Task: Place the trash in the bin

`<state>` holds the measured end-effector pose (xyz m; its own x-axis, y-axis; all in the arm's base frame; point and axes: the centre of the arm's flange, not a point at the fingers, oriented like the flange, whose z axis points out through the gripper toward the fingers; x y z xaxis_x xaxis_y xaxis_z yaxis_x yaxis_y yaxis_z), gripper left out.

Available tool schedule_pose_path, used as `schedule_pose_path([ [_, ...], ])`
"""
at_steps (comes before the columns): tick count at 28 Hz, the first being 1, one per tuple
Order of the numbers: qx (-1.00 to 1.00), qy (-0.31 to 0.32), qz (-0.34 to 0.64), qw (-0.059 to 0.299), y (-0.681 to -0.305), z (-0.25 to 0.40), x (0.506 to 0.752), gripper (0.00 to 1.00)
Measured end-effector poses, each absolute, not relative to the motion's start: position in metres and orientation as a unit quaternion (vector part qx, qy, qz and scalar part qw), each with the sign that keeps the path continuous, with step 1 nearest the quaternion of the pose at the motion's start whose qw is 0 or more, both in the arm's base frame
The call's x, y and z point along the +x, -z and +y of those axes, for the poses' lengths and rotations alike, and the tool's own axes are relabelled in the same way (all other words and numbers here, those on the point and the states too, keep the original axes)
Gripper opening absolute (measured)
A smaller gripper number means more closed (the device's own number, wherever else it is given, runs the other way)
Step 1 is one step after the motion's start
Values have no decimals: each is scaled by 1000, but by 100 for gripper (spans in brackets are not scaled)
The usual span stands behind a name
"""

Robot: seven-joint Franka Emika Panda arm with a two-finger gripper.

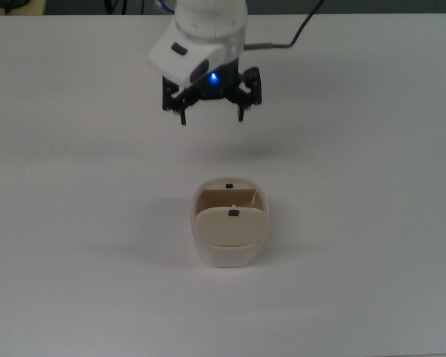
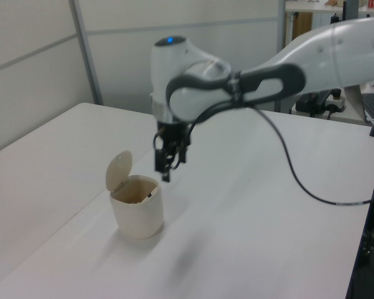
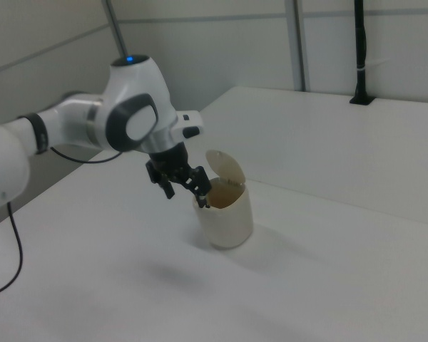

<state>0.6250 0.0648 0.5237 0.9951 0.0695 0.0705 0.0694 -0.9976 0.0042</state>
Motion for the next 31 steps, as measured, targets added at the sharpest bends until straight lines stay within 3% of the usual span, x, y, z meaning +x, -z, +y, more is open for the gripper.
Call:
schedule_pose_path([
  [6,1000,2,15,2,-582,37,581,100],
  [11,999,39,8,3,-608,29,556,100],
  [18,999,35,-2,2,-628,17,546,100],
  [31,999,34,-4,2,-629,16,546,100],
])
